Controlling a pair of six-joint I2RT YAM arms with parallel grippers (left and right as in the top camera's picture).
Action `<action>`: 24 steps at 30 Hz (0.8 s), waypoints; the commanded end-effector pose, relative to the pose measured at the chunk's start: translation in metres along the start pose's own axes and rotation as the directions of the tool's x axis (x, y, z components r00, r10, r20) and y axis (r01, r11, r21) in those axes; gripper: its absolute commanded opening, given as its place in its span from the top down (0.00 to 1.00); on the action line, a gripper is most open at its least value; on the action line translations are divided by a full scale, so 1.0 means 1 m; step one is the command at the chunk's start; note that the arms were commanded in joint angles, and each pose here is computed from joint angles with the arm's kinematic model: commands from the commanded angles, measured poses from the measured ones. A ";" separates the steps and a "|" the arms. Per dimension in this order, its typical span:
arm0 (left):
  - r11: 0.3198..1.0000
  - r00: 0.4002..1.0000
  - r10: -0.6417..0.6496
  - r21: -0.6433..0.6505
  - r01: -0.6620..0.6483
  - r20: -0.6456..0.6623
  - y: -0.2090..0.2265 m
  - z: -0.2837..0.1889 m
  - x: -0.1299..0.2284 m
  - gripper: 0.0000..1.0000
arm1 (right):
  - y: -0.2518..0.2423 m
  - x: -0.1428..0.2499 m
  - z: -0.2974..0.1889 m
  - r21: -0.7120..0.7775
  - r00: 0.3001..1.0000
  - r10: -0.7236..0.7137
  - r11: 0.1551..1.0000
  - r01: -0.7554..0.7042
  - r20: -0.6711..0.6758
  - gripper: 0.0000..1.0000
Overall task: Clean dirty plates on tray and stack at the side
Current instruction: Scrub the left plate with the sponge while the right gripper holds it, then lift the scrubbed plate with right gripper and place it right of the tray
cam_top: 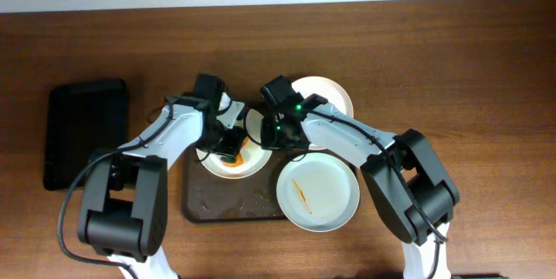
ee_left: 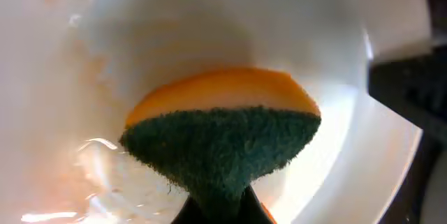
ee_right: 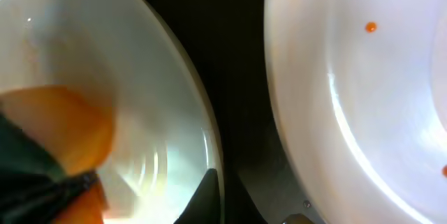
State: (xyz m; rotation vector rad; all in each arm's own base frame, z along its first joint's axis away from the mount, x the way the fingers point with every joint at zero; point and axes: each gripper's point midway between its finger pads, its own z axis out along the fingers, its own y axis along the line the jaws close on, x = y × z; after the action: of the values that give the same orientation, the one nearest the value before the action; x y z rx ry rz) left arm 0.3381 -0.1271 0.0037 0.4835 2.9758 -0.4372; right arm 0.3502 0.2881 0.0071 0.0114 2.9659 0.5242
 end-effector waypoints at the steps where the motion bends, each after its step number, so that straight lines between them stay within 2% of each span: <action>1: 0.931 0.965 -0.112 -0.314 0.185 0.237 0.070 -0.002 -0.051 1.00 | -0.005 0.002 0.002 0.031 1.000 -0.016 0.999 0.016 0.002 0.96; 2: 0.868 0.946 -0.183 -0.408 0.284 0.268 0.090 -0.010 -0.045 1.00 | -0.005 0.002 0.002 0.031 1.000 -0.016 0.999 0.016 0.002 0.96; 4: 0.786 0.935 -0.267 -0.509 0.351 0.234 0.106 -0.017 -0.019 1.00 | -0.005 0.002 0.002 0.031 1.000 -0.016 0.999 0.016 0.003 0.96; 6: 0.802 0.945 -0.301 -0.504 0.322 0.124 0.098 -0.012 0.006 1.00 | -0.005 0.002 0.002 0.031 1.000 -0.016 0.999 0.016 0.003 0.96; 8: 0.858 0.937 -0.349 -0.411 0.309 -0.025 0.073 -0.003 0.035 1.00 | -0.005 0.002 0.002 0.031 1.000 -0.016 0.999 0.016 0.003 0.96; 10: 0.917 0.929 -0.339 -0.272 0.291 -0.147 0.043 0.003 0.051 1.00 | -0.005 0.002 0.002 0.031 1.000 -0.016 0.999 0.016 0.003 0.96; 12: 0.975 0.954 -0.217 -0.004 0.221 -0.205 0.000 0.008 0.047 1.00 | -0.005 0.002 0.002 0.031 1.000 -0.016 0.999 0.016 0.002 0.96; 14: 0.978 0.976 -0.158 0.114 0.176 -0.149 -0.016 0.009 0.030 1.00 | -0.005 0.002 0.002 0.031 1.000 -0.016 0.999 0.016 0.002 0.96; 17: 0.986 0.991 -0.133 0.097 0.133 -0.001 -0.006 0.012 -0.005 1.00 | -0.005 0.003 0.002 0.030 1.000 -0.015 0.999 0.016 -0.004 0.96; 19: 0.958 0.956 -0.274 -0.060 0.281 0.103 0.034 0.006 -0.024 1.00 | -0.005 0.003 0.002 0.031 1.000 -0.015 0.999 0.016 -0.004 0.96; 20: 0.943 0.943 -0.305 -0.100 0.319 0.134 0.049 -0.001 -0.030 1.00 | -0.005 0.003 0.002 0.030 1.000 -0.015 0.999 0.016 -0.004 0.96; 24: 0.906 0.906 -0.384 -0.114 0.407 0.181 0.079 -0.070 -0.061 1.00 | -0.005 0.003 0.002 0.031 1.000 -0.015 0.999 0.016 -0.004 0.96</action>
State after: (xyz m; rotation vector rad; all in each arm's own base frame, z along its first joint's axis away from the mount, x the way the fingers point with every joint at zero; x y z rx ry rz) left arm 0.3854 -0.0840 0.0156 -0.0467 2.9721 -0.3434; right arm 0.3489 0.2873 0.0066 0.0057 2.9713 0.5189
